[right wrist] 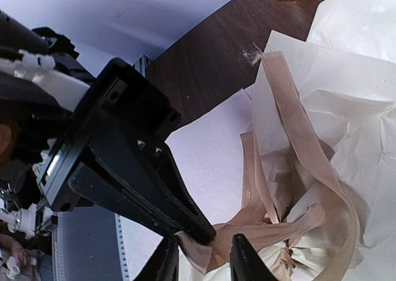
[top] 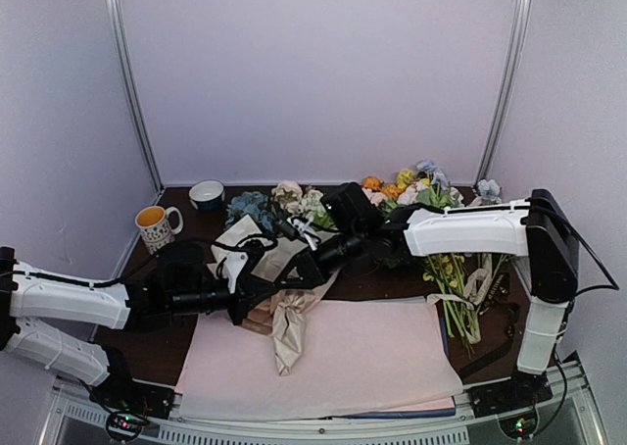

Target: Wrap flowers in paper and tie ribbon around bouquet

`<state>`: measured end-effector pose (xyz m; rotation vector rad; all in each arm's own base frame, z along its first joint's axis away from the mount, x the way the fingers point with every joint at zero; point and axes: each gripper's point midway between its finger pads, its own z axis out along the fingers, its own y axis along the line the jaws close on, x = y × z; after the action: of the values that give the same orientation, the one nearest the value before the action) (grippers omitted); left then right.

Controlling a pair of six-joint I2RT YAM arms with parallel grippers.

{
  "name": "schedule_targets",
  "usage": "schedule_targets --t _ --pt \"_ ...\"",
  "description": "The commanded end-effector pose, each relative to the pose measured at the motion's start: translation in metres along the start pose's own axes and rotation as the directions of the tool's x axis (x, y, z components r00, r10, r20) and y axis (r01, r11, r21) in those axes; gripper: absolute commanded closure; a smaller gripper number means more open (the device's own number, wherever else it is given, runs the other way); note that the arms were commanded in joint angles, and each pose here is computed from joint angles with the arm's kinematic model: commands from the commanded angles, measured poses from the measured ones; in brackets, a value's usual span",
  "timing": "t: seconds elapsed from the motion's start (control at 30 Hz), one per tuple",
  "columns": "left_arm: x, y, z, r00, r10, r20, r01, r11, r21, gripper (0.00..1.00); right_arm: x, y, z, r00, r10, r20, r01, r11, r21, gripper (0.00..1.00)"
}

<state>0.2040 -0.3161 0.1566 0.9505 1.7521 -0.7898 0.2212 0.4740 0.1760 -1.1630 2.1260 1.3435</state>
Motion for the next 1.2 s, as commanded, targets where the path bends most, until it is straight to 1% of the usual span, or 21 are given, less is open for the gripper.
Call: schedule_targets --t 0.0,0.17,0.27,0.3,0.33,0.4,0.43,0.47,0.53,0.6,0.67,0.73,0.8,0.87,0.93,1.0,1.07,1.17 --pt "-0.026 -0.001 0.001 0.997 0.003 0.079 -0.003 1.000 0.002 1.00 0.008 0.003 0.007 1.000 0.006 -0.021 -0.007 0.999 -0.040 0.80" --pt "-0.029 0.001 -0.001 0.996 0.001 0.085 -0.001 1.000 -0.001 1.00 0.012 0.006 0.006 1.000 0.011 -0.016 -0.012 0.997 -0.071 1.00" --pt "-0.028 0.001 -0.002 0.998 -0.003 0.069 0.002 1.000 0.006 1.00 0.013 0.001 0.002 1.000 0.013 -0.010 -0.013 0.999 -0.040 1.00" --pt "-0.028 0.002 -0.003 0.998 -0.007 0.055 0.007 1.000 0.002 0.96 0.014 -0.001 -0.001 1.000 0.015 -0.007 -0.015 0.999 -0.028 1.00" --pt "-0.028 0.004 -0.003 0.999 -0.017 0.036 0.017 1.000 -0.004 0.82 0.014 -0.003 -0.004 1.000 0.016 -0.002 -0.016 1.000 -0.020 1.00" --pt "-0.029 0.009 -0.007 1.000 -0.028 0.010 0.028 1.000 -0.013 0.64 0.015 -0.004 -0.007 1.000 0.016 0.003 -0.015 1.000 -0.014 1.00" --pt "-0.030 0.012 -0.009 0.999 -0.032 0.001 0.032 0.999 -0.020 0.57 0.018 -0.004 -0.008 1.000 0.017 0.000 -0.017 1.000 -0.009 1.00" --pt "-0.030 0.017 -0.011 0.999 -0.042 -0.010 0.042 0.999 -0.034 0.52 0.019 -0.006 -0.010 1.000 0.017 0.001 -0.017 1.000 -0.003 1.00" --pt "-0.025 0.032 -0.013 0.996 -0.079 -0.046 0.075 0.994 -0.075 0.47 0.022 -0.008 -0.011 1.000 0.021 -0.001 -0.021 1.000 0.006 1.00" --pt "-0.009 0.054 -0.012 0.983 -0.146 -0.112 0.131 0.983 -0.129 0.47 0.024 -0.010 -0.013 1.000 0.024 -0.004 -0.024 1.000 0.016 1.00" --pt "0.006 0.062 -0.007 0.965 -0.194 -0.176 0.174 0.977 -0.126 0.55 0.025 -0.011 -0.013 1.000 0.027 -0.006 -0.027 0.999 0.019 1.00" --pt "0.019 0.059 0.004 0.948 -0.197 -0.252 0.181 0.980 -0.085 0.64 0.025 -0.012 -0.015 1.000 0.027 -0.004 -0.027 0.999 0.024 1.00" --pt "0.029 0.050 0.013 0.934 -0.186 -0.304 0.189 0.982 -0.021 0.67 0.024 -0.015 -0.016 1.000 0.029 -0.001 -0.029 0.999 0.039 1.00" --pt "0.034 0.046 0.019 0.930 -0.179 -0.322 0.194 0.981 0.016 0.66 0.024 -0.017 -0.017 0.999 0.035 0.001 -0.035 0.998 0.048 1.00" --pt "0.037 0.044 0.023 0.931 -0.167 -0.324 0.190 0.981 0.040 0.63 0.025 -0.019 -0.018 0.999 0.042 0.003 -0.042 0.998 0.050 1.00" --pt "0.042 0.051 0.027 0.929 -0.164 -0.333 0.176 0.984 0.006 0.61 0.026 -0.021 -0.017 0.999 0.048 0.001 -0.048 0.998 0.050 1.00" --pt "0.045 0.061 0.031 0.922 -0.157 -0.354 0.155 0.987 -0.035 0.65 0.027 -0.020 -0.016 0.999 0.052 0.002 -0.052 0.998 0.045 1.00" --pt "0.040 0.066 0.037 0.924 -0.150 -0.351 0.143 0.989 -0.048 0.71 0.026 -0.019 -0.017 0.999 0.051 0.006 -0.051 0.998 0.039 1.00"
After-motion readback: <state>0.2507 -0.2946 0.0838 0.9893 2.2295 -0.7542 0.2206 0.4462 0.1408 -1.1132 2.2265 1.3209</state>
